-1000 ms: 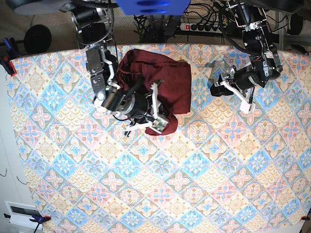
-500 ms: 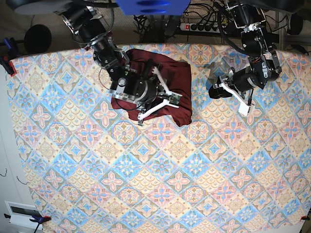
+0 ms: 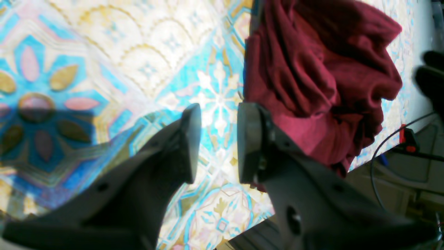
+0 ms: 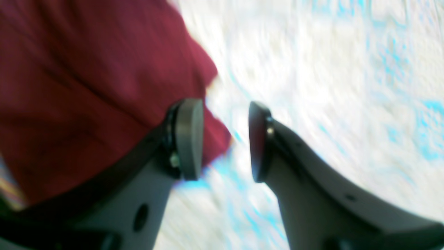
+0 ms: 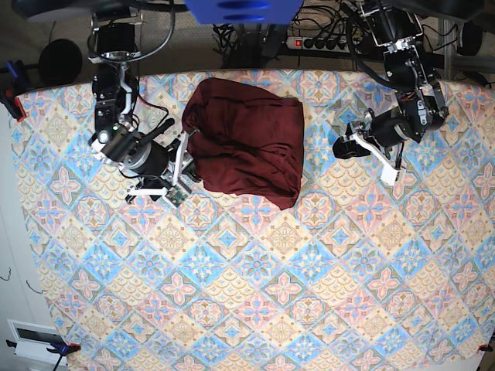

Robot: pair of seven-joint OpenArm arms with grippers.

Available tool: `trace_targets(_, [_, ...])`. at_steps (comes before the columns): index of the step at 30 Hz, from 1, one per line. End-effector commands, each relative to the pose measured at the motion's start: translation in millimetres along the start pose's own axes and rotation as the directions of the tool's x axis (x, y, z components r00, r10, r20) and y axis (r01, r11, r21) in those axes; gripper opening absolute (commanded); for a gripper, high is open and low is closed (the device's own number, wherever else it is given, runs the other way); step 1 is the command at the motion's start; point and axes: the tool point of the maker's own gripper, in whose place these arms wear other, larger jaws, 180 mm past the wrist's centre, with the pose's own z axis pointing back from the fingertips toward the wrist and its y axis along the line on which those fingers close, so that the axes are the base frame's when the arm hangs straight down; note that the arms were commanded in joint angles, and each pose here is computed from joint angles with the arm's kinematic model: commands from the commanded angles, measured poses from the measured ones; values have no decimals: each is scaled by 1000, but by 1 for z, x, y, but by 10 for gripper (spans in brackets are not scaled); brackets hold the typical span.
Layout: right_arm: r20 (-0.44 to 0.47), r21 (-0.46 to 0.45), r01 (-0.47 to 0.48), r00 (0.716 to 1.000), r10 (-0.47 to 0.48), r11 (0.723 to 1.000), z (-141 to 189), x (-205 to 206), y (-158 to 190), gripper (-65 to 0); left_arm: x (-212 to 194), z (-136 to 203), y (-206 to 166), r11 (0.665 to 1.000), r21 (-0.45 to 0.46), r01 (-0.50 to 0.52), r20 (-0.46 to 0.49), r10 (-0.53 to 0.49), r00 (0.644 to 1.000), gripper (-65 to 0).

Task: Layout the t-shirt on the table in an organized manner, then fold the t-shirt properly
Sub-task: 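Tuck the loose fabric edge under the bundle with the right gripper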

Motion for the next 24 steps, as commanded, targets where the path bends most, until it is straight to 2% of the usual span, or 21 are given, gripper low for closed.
trace_targets(1, [-24,-18,43,999,-43,999,3,-10,-15,-421,12,4,-5,1000,-16,24,36,-24,999,-479])
trace_targets(3, [-41,28,162,986,-161,986,0,-28,-17,-388,12,4,-5,1000,-16,24,36,-24,999,-479])
trace_targets(5, [-37,79,278,960,-276,957,-7,-40,-18,-366,12,4,-5,1000,-16,24,36,-24,999,-479])
trace_targets(8, [7,140,344,937,-349,928,-18,-26,-26,-361,12,4,-5,1000,-16,24,36,-24,999,-480])
trace_targets(11, [68,192,376,916,-395,906,-24,-3,-36,-361,10,4,-5,1000,-15,23,33,-22,999,-480])
trace_targets(15, [90,231,402,898,-431,886,-24,3,-35,-359,9,4,-4,1000,-14,21,31,-21,999,-480])
trace_targets(24, [86,244,401,898,-431,883,-26,4,-30,-358,9,4,-5,1000,-16,21,32,-20,999,-481])
